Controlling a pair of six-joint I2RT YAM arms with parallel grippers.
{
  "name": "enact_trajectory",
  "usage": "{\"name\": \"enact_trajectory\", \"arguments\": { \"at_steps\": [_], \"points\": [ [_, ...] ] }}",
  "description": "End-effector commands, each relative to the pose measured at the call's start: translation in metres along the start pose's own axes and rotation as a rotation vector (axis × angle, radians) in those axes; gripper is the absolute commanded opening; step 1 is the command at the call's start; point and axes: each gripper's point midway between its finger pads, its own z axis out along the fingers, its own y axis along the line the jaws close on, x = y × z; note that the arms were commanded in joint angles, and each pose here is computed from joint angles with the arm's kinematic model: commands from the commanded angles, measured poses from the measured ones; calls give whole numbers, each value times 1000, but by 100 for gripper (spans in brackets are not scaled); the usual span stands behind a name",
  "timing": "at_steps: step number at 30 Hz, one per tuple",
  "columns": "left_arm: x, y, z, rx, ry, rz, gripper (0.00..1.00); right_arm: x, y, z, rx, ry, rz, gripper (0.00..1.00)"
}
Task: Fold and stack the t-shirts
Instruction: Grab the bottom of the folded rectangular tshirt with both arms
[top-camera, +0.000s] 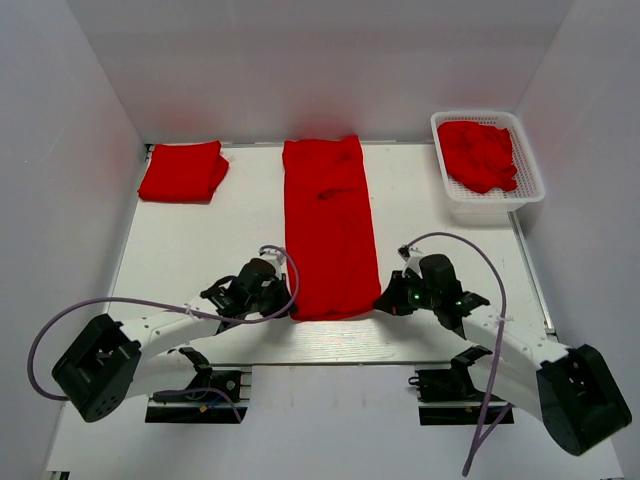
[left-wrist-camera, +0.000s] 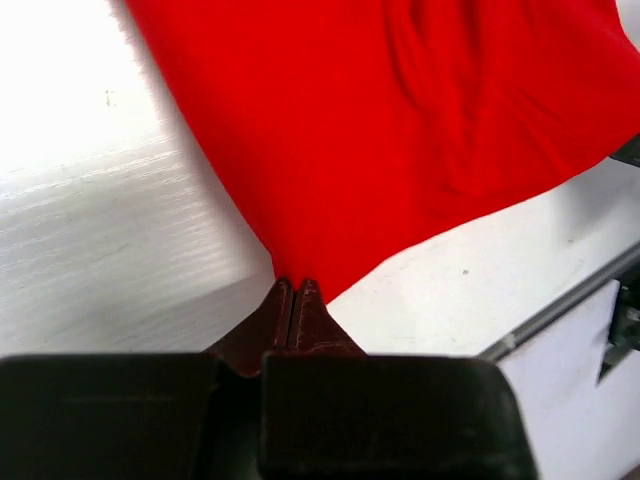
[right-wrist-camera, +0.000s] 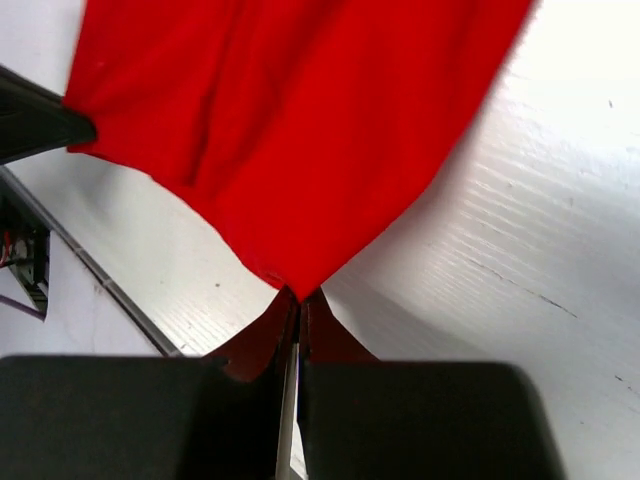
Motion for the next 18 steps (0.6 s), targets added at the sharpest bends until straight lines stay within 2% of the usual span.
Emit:
{"name": "enact_trajectory", "arguments": {
  "at_steps": [1, 5, 7, 13, 17, 18],
  "points": [
    [-7, -17, -8, 61, -9, 9, 0, -11, 12, -8, -29, -35, -86, 0],
    [-30, -38, -8, 106, -44, 36, 0, -25, 10, -7, 2, -71, -127, 0],
    [-37, -29, -5, 42, -44, 10, 0, -36, 10, -6, 17, -91, -148, 0],
    [-91, -16, -12, -177, -164, -44, 0, -85, 8, -4, 113, -172, -198, 0],
    [-133, -14, -19, -256, -248, -68, 0, -125, 10, -2, 167, -238, -214, 0],
    [-136, -13, -16, -270, -249, -59, 0, -123, 5, 4, 184, -215, -204, 0]
  ]
}}
